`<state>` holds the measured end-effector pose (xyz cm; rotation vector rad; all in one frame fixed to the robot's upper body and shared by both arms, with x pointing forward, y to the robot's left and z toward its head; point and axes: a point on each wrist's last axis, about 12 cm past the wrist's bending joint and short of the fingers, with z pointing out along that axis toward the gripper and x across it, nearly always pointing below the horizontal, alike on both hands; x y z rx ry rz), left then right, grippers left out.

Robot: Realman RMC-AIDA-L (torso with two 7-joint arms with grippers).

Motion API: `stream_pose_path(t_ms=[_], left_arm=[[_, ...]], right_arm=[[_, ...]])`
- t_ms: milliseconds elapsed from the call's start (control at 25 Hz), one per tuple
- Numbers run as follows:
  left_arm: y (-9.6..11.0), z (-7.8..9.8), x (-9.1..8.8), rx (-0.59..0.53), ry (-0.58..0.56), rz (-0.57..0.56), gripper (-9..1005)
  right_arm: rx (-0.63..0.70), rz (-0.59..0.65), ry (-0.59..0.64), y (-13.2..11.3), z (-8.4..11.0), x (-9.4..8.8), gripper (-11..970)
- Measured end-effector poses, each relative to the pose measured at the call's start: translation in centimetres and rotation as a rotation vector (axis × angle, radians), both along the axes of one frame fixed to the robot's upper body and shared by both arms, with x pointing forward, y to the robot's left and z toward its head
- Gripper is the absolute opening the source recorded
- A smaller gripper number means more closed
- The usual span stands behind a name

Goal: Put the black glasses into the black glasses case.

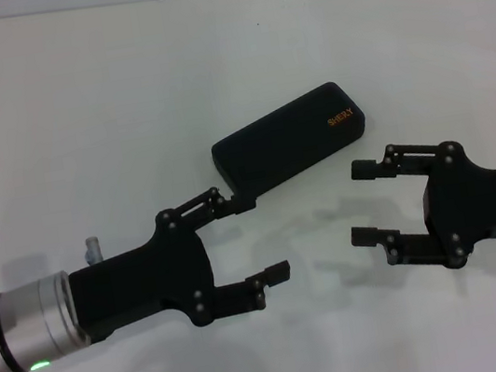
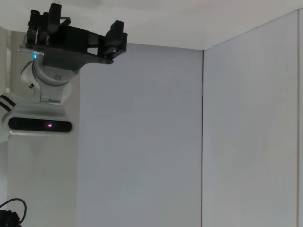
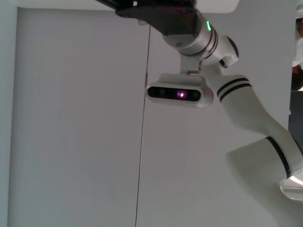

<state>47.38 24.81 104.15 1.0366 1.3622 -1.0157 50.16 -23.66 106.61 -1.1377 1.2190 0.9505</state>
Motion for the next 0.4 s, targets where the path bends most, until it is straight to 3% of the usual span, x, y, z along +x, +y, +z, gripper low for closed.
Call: stream_pose_path(t_ms=[400], left_arm=[[0.50,-0.31,-0.59,0.012,-0.028,0.013,861]], right_arm=[[-0.001,-0.020,0.012,-0.05,-0.35,-0.10,635]])
